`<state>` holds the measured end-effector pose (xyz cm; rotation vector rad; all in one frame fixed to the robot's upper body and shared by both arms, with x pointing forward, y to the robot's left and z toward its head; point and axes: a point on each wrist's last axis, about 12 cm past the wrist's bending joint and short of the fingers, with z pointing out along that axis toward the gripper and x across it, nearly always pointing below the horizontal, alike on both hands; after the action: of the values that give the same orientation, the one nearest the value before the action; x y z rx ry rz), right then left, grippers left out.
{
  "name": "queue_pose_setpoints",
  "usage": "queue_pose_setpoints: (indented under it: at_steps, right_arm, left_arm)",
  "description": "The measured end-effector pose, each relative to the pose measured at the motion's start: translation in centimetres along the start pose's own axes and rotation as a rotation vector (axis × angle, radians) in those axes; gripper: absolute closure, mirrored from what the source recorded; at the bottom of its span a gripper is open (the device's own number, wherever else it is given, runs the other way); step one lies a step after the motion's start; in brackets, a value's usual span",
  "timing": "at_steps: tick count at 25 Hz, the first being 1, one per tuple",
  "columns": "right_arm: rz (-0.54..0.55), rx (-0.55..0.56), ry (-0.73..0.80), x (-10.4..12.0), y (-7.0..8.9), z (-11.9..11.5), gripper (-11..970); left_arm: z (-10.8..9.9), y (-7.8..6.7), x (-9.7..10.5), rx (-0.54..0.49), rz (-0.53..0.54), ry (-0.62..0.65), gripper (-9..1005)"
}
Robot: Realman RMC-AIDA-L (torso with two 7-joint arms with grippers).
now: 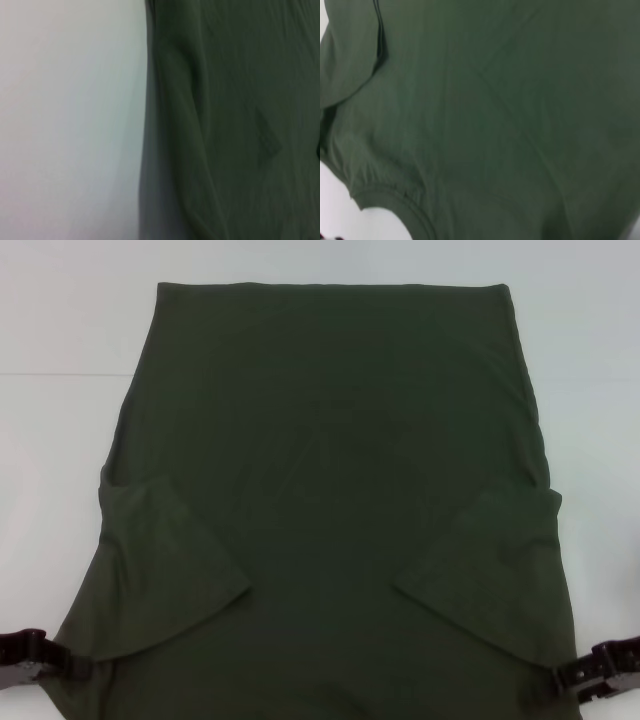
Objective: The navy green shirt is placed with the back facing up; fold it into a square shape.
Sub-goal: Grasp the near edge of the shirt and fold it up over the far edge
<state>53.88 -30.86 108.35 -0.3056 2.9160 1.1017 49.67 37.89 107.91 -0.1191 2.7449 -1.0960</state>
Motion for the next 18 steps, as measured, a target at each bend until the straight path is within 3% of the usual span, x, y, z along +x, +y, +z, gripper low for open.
queue_pose_setpoints:
  at_steps: [7,13,18]
  right_arm:
    - [0.0,0.004,-0.017,-0.33,0.12,-0.21,321]
    - [-0.005,0.005,-0.01,-0.57,0.28,-0.11,566]
    - [-0.006,0.006,-0.007,-0.59,0.32,-0.07,715]
  left_arm:
    - [-0.02,-0.02,-0.01,0.002,0.0,-0.001,973]
    - [-0.02,-0.04,0.0,0.003,0.003,0.0,974]
    - [-0.06,-0.05,0.0,0.004,0.003,-0.001,975]
